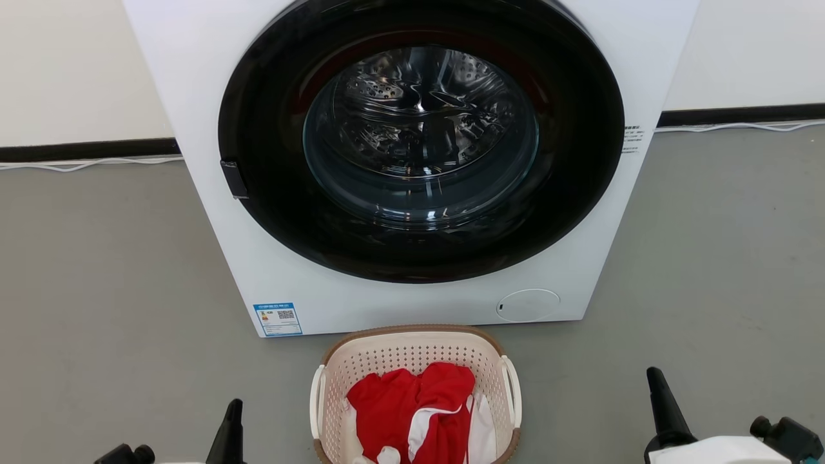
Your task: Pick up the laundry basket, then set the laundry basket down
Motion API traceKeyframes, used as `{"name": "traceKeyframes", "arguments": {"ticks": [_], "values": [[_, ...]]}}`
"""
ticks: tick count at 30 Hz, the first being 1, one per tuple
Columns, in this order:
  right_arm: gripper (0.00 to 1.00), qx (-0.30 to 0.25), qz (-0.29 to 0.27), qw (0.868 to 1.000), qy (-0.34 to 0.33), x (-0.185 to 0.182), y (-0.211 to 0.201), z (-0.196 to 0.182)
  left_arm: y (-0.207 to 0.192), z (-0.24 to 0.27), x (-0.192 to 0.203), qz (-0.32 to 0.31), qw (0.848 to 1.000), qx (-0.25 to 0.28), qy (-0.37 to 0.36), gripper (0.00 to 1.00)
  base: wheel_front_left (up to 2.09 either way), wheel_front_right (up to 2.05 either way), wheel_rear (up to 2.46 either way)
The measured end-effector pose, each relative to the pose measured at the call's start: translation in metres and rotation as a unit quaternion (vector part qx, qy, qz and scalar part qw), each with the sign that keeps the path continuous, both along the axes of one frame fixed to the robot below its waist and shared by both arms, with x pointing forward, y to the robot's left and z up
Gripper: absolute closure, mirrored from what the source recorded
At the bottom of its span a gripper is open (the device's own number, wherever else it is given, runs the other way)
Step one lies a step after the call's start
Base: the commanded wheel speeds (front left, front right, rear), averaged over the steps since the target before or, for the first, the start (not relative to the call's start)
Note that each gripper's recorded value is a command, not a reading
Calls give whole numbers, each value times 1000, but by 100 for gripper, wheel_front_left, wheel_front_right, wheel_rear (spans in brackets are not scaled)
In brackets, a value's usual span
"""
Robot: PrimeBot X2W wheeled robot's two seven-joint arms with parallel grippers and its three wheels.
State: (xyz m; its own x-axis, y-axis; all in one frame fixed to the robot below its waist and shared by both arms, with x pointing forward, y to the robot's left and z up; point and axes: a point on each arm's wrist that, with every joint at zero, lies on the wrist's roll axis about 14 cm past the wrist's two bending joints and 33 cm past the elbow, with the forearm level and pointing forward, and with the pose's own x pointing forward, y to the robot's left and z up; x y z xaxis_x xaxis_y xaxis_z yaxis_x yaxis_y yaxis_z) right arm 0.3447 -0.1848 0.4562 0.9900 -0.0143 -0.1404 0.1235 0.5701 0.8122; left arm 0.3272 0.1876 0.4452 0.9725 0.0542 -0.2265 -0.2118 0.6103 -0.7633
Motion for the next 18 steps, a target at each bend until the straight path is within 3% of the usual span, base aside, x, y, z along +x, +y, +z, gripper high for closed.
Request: {"name": "traceKeyframes", "arguments": {"ticks": [18], "values": [[100, 93, -19, 995, 4, 5, -7, 0, 0, 6, 14, 6, 995, -103, -11, 100, 0, 0, 0]]}}
